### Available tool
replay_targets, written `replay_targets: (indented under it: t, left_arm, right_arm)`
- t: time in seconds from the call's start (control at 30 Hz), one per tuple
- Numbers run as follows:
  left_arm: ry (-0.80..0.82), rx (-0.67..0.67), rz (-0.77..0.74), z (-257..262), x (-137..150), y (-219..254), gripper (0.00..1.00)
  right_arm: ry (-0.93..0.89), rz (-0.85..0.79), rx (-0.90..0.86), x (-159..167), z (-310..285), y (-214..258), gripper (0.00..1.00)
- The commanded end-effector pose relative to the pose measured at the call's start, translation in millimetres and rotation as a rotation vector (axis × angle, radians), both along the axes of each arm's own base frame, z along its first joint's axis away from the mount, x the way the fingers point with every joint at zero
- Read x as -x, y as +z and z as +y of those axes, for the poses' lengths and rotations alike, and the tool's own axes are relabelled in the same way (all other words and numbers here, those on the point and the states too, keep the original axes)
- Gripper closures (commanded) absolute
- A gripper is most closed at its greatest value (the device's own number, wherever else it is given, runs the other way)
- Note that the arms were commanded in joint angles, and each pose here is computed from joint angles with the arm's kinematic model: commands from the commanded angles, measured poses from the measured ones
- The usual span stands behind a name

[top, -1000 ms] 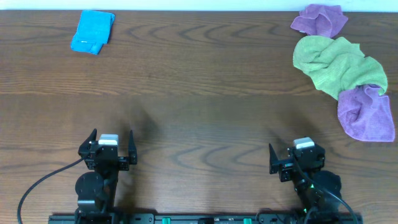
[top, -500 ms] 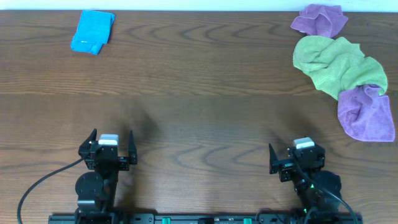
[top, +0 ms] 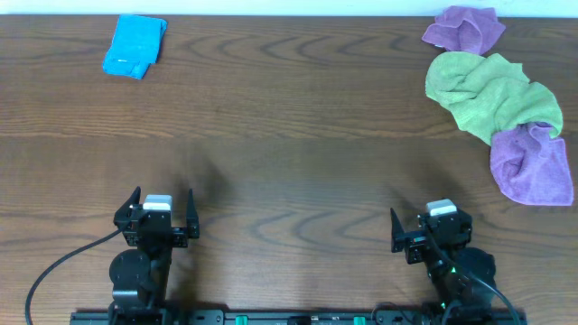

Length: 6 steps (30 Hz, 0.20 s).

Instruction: Fold the cloth

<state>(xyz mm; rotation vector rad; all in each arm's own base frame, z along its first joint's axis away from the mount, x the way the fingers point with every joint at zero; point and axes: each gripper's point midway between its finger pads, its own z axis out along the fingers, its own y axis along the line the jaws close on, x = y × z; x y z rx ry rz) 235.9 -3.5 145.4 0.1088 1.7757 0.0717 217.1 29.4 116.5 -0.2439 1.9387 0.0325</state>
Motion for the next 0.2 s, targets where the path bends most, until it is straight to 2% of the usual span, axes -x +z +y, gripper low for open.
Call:
replay_targets:
  t: [0.0,0.17]
  left_arm:
    - [0.026,0.011,0.032,4.1,-0.1,-14.8,0.05]
    - [0.026,0.011,0.032,4.1,-0.1,-14.8,0.05]
  right_arm:
    - [-0.002,-0.007,0.011,-0.2,-1.6,0.1,0.01]
    - [-0.002,-0.007,0.011,-0.2,-1.6,0.1,0.01]
